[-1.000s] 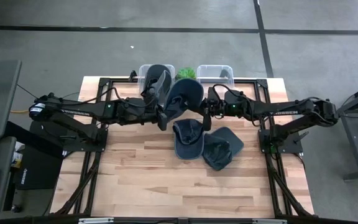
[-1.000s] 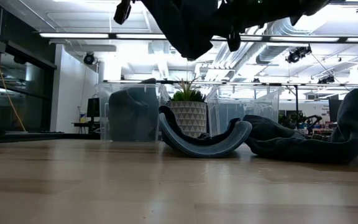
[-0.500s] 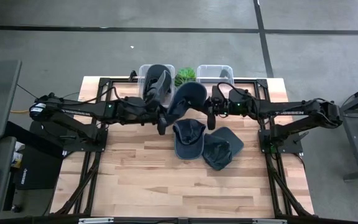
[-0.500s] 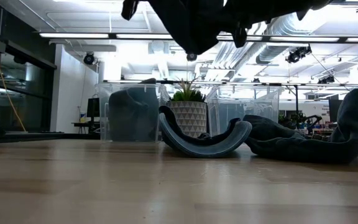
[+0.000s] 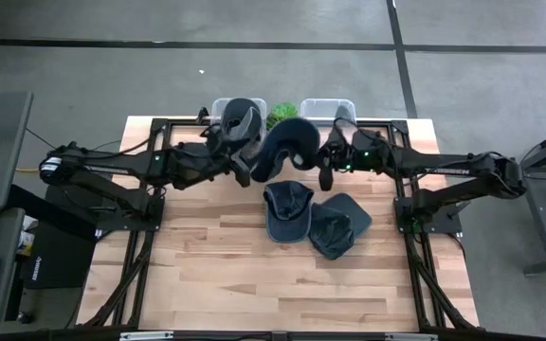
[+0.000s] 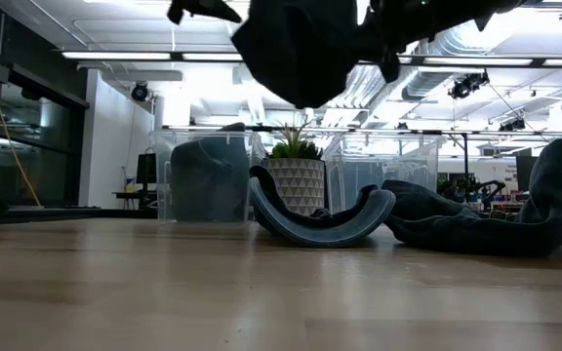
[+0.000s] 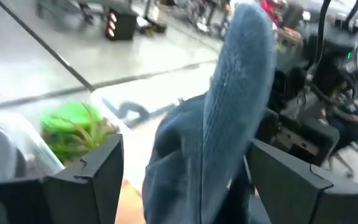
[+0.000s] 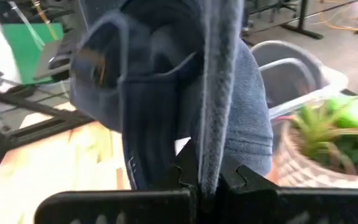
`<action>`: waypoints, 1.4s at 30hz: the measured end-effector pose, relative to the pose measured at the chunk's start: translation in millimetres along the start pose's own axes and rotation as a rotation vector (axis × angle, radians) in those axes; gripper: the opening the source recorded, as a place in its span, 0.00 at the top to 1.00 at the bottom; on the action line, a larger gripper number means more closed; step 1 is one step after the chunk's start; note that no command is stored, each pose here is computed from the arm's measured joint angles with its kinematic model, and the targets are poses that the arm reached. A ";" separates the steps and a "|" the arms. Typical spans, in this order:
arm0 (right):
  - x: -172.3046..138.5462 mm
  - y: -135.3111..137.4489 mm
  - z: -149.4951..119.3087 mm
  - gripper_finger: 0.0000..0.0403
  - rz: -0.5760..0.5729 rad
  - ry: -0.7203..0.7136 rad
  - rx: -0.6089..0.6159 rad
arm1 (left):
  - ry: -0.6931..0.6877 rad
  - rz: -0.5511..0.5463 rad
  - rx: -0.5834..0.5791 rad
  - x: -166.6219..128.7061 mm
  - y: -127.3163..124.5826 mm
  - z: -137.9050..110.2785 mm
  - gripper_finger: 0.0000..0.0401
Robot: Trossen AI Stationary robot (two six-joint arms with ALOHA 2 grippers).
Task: Pick & Place hat
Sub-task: Put the left blue cap into the right transparent bin
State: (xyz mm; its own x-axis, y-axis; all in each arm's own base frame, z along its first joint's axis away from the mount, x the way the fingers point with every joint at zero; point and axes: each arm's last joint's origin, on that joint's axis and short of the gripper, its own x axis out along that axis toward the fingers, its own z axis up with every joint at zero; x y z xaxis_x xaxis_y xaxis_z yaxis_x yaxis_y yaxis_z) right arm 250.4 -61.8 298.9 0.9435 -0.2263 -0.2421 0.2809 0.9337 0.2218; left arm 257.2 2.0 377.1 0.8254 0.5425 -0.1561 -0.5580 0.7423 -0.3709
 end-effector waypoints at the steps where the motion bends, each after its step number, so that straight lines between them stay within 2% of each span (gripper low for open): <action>1: -3.6 -3.2 1.7 1.00 -0.015 0.000 0.006 | -0.014 0.014 -0.003 -0.8 0.5 1.5 0.30; 4: -16.0 -13.0 6.0 1.00 -0.061 0.006 0.021 | -0.018 0.071 0.015 -9.2 7.3 4.7 0.30; 14: -61.4 -46.2 16.1 1.00 -0.244 0.011 0.054 | 0.008 0.164 0.012 -29.0 23.2 9.4 0.30; 20: -73.1 -69.0 18.4 1.00 -0.298 0.017 0.060 | 0.003 0.180 0.002 -29.4 23.9 9.5 0.30; 29: -89.4 -103.0 18.5 1.00 -0.352 0.050 -0.005 | 0.007 0.172 0.001 -29.4 23.7 9.6 0.30; 35: -87.5 -122.9 15.1 1.00 -0.362 0.096 -0.090 | 0.037 0.167 0.018 -29.7 24.6 7.1 0.30; 42: -67.2 -146.3 3.8 1.00 -0.386 0.170 -0.086 | 0.049 0.151 0.009 -29.6 24.2 6.6 0.30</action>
State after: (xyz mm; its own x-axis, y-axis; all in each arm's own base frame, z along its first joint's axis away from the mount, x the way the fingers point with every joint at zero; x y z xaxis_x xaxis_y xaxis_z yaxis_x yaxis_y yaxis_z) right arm 146.6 -184.3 286.3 0.7273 -0.5216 -0.4461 0.5855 0.8107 0.0066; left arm 218.7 6.5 378.8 0.7353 0.6283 -0.2540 -0.6765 0.6577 -0.3314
